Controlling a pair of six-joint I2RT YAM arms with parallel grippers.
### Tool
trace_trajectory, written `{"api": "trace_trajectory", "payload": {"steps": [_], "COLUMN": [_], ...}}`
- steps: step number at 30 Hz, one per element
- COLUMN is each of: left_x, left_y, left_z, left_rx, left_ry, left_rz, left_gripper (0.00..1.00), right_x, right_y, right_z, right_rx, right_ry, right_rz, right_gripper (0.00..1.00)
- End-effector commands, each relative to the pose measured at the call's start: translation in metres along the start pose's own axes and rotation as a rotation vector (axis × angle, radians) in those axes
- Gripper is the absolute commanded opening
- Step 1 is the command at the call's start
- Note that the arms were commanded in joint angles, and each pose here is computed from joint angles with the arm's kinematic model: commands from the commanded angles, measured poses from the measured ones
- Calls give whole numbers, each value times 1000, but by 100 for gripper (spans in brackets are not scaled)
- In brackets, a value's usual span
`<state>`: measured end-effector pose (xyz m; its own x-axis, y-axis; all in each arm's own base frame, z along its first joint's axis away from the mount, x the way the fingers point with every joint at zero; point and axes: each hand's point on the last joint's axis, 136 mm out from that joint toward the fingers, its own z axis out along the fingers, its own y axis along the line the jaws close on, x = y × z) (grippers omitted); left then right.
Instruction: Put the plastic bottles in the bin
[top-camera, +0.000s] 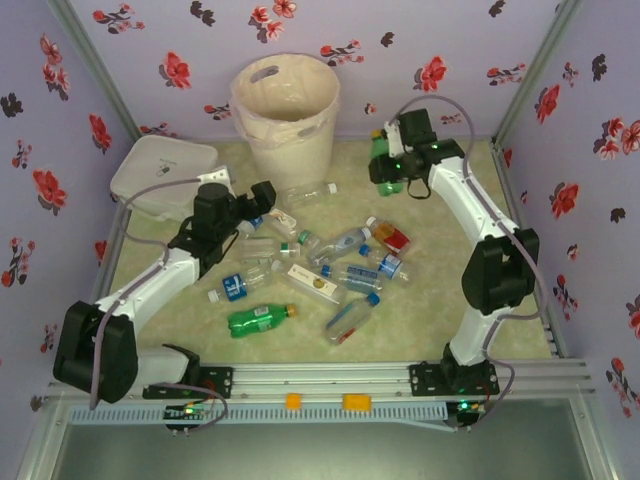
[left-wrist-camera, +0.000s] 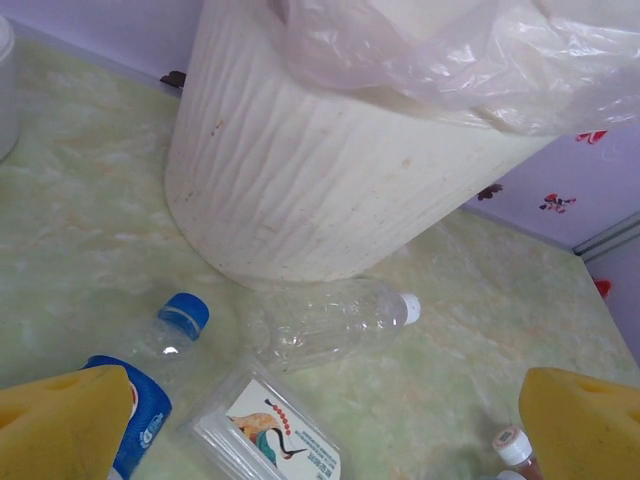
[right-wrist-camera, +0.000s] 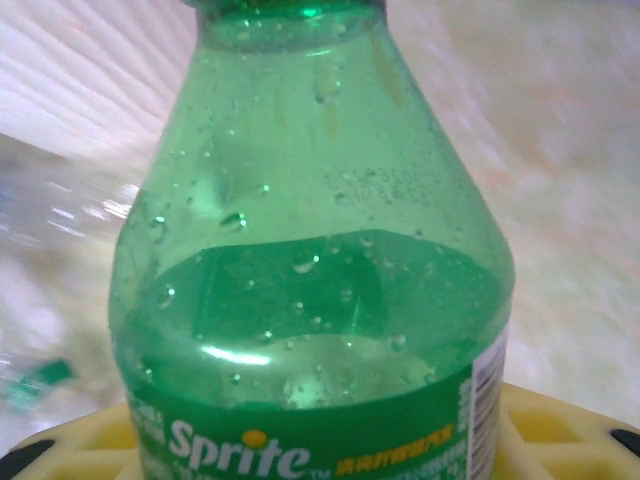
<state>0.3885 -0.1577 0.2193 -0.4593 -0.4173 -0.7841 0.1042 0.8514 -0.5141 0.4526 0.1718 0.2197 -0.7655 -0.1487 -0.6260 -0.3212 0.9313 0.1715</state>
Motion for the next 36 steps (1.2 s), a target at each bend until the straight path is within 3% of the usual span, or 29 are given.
{"api": "trace_trajectory", "payload": {"steps": [1,14,21,28,36], "left_x": [-9,-3,-1,7,21], "left_y": [7,19,20,24,42], "left_z": [-9,-16,-15,-19,-29], "left_rx": [-7,-22,-20,-26,-68], "left_ry": [-47,-44,-36,-18,12], "left_rz": [-26,-37,-40,-44,-53], "left_gripper": [100,100,100,100,100], "right_x": [-58,-171,-213,-247,-257], "right_y": [48,116,128,141,172], "right_z": [-27,-106,-121,-94,-50], "right_rx": [-171,-505,-606,-720,-697], "right_ry": [-224,-734,-962,-1022,-945], "right_rz": [68,172,169,181,106], "right_gripper": [53,50,50,50,50]}}
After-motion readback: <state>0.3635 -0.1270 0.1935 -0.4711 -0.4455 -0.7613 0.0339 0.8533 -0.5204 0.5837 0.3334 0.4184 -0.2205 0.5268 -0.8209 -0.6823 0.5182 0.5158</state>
